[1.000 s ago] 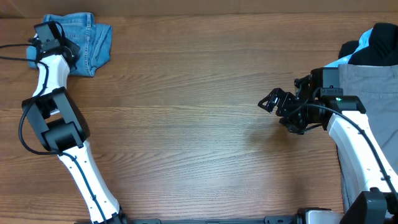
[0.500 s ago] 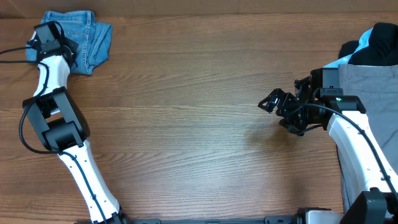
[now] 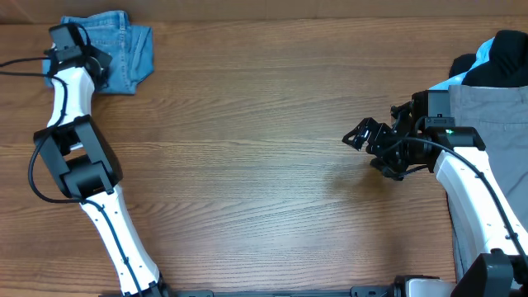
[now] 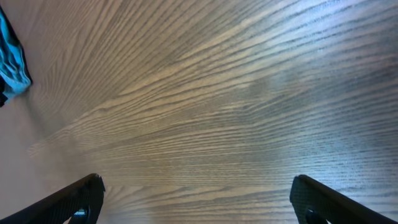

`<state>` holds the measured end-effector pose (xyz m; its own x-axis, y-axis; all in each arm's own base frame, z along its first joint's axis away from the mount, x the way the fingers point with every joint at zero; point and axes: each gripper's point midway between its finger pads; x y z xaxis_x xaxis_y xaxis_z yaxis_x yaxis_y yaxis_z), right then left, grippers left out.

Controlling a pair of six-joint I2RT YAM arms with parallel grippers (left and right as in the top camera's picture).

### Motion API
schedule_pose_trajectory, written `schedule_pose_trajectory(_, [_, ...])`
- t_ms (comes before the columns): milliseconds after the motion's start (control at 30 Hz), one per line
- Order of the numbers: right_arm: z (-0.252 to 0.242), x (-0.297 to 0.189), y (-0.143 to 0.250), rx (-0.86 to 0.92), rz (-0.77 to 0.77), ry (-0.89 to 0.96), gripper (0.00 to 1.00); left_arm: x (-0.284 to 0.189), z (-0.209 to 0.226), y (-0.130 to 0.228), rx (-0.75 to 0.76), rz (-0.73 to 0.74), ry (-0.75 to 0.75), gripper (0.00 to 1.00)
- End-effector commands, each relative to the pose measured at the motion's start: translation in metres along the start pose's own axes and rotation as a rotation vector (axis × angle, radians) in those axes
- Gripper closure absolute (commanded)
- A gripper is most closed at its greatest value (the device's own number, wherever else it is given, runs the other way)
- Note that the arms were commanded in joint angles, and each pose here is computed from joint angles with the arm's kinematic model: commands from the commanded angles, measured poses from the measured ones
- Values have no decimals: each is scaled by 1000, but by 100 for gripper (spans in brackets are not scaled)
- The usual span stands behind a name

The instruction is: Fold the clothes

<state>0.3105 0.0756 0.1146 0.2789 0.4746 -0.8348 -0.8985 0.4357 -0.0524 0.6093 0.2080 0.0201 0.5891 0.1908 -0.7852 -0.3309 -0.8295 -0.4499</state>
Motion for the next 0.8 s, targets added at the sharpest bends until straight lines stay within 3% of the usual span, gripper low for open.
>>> schedule_pose_trajectory(0, [0, -1, -2, -22, -3, 10, 0, 13, -14, 63, 80, 160, 23, 96])
schedule_pose_trajectory(467, [-3, -1, 3, -38, 17, 21, 0, 6, 30, 29, 148, 60, -156, 86])
schedule_pose_trajectory(600, [-3, -1, 3, -38, 17, 21, 0, 0, 30, 23, 185, 55, -155, 78])
schedule_pose_trajectory(700, [-3, -1, 3, -37, 17, 21, 0, -12, 23, 11, 189, 20, -155, 63])
schedule_pose_trajectory(767, [-3, -1, 3, -38, 17, 21, 0, -24, 16, 0, 191, -13, -151, 61])
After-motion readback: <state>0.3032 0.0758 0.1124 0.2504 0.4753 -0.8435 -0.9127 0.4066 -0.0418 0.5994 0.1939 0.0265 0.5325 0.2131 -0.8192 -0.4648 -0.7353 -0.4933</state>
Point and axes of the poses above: each gripper's point midway between its finger pads, its own x axis out along the fingers, its own z axis along the line the jaws close on, y = z × x, and after that the axes turned 1 degree about -x, right-handed
